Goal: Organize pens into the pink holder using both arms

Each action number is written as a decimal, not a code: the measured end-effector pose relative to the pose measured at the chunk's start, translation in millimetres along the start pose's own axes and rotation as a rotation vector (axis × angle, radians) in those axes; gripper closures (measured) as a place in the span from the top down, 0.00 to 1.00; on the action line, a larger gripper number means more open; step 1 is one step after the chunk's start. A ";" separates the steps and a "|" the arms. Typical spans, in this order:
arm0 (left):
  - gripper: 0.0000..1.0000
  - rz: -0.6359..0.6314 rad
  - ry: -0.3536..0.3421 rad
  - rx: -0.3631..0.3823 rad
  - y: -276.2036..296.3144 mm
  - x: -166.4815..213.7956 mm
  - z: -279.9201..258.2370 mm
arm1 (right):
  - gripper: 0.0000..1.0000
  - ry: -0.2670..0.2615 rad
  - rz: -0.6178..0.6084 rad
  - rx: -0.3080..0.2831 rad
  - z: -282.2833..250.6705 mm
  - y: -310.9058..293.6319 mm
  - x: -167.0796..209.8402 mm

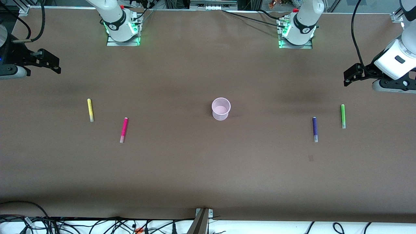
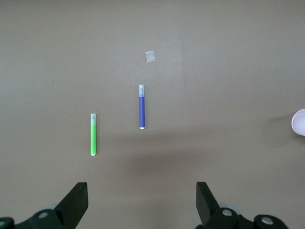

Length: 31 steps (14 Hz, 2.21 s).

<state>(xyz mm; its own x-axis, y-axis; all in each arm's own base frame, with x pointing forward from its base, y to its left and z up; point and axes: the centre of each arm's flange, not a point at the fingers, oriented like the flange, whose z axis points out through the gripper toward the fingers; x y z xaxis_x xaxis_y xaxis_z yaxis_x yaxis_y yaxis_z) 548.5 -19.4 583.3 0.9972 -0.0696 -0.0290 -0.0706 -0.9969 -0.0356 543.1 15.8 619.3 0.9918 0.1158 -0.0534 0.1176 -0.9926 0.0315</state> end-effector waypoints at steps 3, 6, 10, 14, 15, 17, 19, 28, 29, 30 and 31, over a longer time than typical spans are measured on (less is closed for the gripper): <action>1.00 0.000 0.000 0.000 0.0 0.0 0.0 | 1.00 -0.001 0.015 0.012 1.7 -0.4 -3.0; 1.00 0.000 0.000 0.000 0.0 0.0 0.0 | 1.00 0.010 0.023 0.013 -1.5 -1.8 -4.5; 1.00 0.000 -0.050 -0.002 0.0 -3.7 6.8 | 1.00 -0.001 0.022 0.016 9.4 -2.2 3.0; 1.00 -0.009 -0.205 -0.009 -5.6 -9.9 36.3 | 1.00 -0.117 -0.010 0.024 81.3 -5.3 36.7; 1.00 -0.010 -0.230 -0.011 -6.5 -8.6 47.1 | 1.00 -0.125 -0.024 0.039 97.4 -8.7 46.4; 1.00 -0.007 -0.278 -0.010 -7.2 -2.2 76.4 | 1.00 -0.103 -0.022 0.073 125.8 -19.9 66.0; 1.00 0.029 -0.274 -0.008 -8.0 11.2 108.8 | 1.00 -0.100 0.021 0.074 167.4 -29.5 80.6; 1.00 0.131 -0.153 -0.009 -31.0 29.3 304.7 | 0.98 -0.135 0.174 0.037 381.5 -69.7 94.3; 1.00 0.137 -0.133 -0.009 -29.3 28.4 320.0 | 0.98 -0.122 0.180 0.036 397.3 -69.9 85.8; 1.00 0.141 -0.107 -0.008 -27.8 27.3 332.5 | 0.94 -0.113 0.185 0.034 411.9 -69.7 77.7; 1.00 0.149 -0.078 -0.004 -26.1 24.6 344.6 | 0.94 -0.108 0.187 0.033 423.9 -69.5 70.8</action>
<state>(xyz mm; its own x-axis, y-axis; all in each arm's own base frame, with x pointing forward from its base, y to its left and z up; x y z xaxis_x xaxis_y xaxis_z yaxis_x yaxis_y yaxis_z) 565.7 17.8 239.4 0.9705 -0.2139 -0.1110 -0.2175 -0.9758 -0.0208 584.2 77.1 190.2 0.9849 -0.0734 -0.1567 -0.0714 -0.9973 0.0185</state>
